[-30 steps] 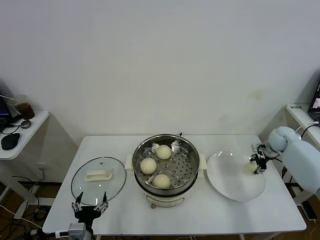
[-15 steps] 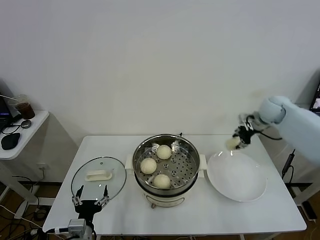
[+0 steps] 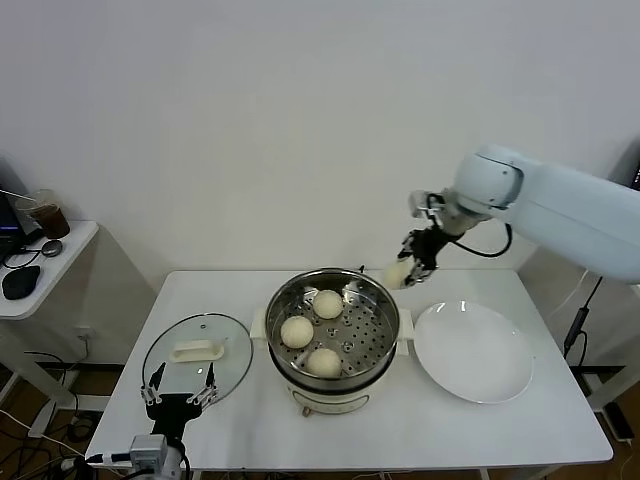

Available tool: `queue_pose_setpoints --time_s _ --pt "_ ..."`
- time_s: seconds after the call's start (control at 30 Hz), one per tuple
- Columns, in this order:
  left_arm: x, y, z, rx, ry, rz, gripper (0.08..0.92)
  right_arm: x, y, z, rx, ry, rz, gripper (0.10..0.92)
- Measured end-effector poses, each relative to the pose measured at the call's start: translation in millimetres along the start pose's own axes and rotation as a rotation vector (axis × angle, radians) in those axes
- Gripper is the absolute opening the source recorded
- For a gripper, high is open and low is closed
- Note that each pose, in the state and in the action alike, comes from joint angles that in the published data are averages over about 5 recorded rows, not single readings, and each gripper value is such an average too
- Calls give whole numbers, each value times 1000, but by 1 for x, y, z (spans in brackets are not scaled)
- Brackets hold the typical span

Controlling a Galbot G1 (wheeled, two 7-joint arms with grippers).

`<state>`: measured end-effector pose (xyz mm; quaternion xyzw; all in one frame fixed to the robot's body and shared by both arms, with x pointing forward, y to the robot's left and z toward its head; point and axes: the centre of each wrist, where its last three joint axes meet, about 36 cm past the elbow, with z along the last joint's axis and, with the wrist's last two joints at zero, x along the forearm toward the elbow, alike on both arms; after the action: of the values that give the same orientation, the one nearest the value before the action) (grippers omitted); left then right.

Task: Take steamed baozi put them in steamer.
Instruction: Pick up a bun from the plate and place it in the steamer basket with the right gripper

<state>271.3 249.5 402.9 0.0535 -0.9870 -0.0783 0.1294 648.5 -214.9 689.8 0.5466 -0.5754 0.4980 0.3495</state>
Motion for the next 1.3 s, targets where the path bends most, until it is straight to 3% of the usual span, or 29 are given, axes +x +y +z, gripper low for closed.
queue_pose_setpoints --time_s 0.9,1.3 --pt "-8 4 5 8 9 -4 823 -98 17 -61 32 77 -70 517" --pt "-13 3 6 14 12 -1 823 -116 21 -60 38 111 -74 518"
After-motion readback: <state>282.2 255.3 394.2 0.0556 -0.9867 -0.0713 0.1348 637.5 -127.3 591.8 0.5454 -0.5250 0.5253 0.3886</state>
